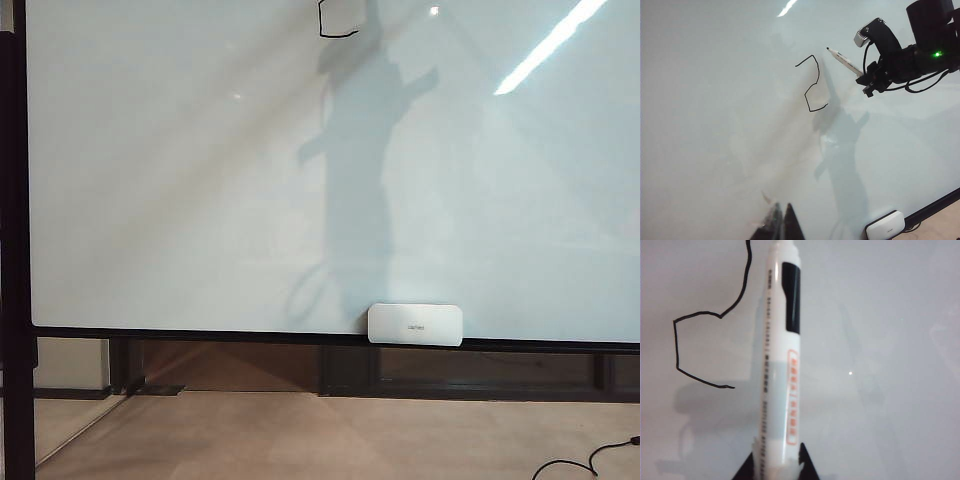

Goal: Reach to the right to find the marker pen, pick it up, and write the number 20 on the whiteboard.

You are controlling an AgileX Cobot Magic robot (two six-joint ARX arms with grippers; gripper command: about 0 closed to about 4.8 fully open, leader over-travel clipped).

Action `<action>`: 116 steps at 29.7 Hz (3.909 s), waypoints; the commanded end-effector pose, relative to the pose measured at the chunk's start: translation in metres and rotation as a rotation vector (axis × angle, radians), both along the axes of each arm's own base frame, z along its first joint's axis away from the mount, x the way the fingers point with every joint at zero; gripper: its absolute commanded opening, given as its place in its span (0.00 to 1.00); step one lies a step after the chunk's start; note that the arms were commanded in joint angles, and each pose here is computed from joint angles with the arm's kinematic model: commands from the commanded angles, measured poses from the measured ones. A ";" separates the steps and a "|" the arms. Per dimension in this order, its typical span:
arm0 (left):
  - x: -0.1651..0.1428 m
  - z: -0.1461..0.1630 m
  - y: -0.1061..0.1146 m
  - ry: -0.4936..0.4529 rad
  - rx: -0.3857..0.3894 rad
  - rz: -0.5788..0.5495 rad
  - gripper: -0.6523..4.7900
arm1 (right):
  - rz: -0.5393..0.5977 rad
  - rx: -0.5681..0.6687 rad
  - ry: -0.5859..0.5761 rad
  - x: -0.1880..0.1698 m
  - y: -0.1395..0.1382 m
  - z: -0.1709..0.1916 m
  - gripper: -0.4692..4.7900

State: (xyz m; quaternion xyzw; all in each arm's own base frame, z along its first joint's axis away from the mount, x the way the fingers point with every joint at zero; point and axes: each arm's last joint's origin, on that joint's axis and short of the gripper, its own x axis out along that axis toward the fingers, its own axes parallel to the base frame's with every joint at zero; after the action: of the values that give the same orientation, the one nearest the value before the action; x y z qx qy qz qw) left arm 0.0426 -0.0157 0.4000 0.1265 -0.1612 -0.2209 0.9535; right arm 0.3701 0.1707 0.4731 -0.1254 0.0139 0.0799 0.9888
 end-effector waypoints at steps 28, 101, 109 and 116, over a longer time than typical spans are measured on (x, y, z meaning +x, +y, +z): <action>-0.001 0.002 0.000 -0.013 -0.004 -0.005 0.14 | -0.086 0.010 0.022 0.010 -0.018 -0.003 0.09; -0.001 0.002 0.000 -0.016 -0.003 -0.004 0.14 | -0.237 -0.083 0.395 0.033 -0.020 -0.070 0.09; -0.001 0.002 0.000 -0.018 0.002 -0.003 0.14 | -0.340 -0.113 0.388 0.031 -0.024 -0.069 0.09; -0.001 0.002 0.000 -0.016 0.003 -0.003 0.14 | -0.317 -0.088 0.404 0.029 -0.030 -0.066 0.09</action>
State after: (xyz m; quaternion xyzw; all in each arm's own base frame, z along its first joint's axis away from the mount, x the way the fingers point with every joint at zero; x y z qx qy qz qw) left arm 0.0425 -0.0157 0.4000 0.1270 -0.1613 -0.2208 0.9535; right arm 0.3983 0.1469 0.4010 -0.1646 0.2494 -0.0402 0.9535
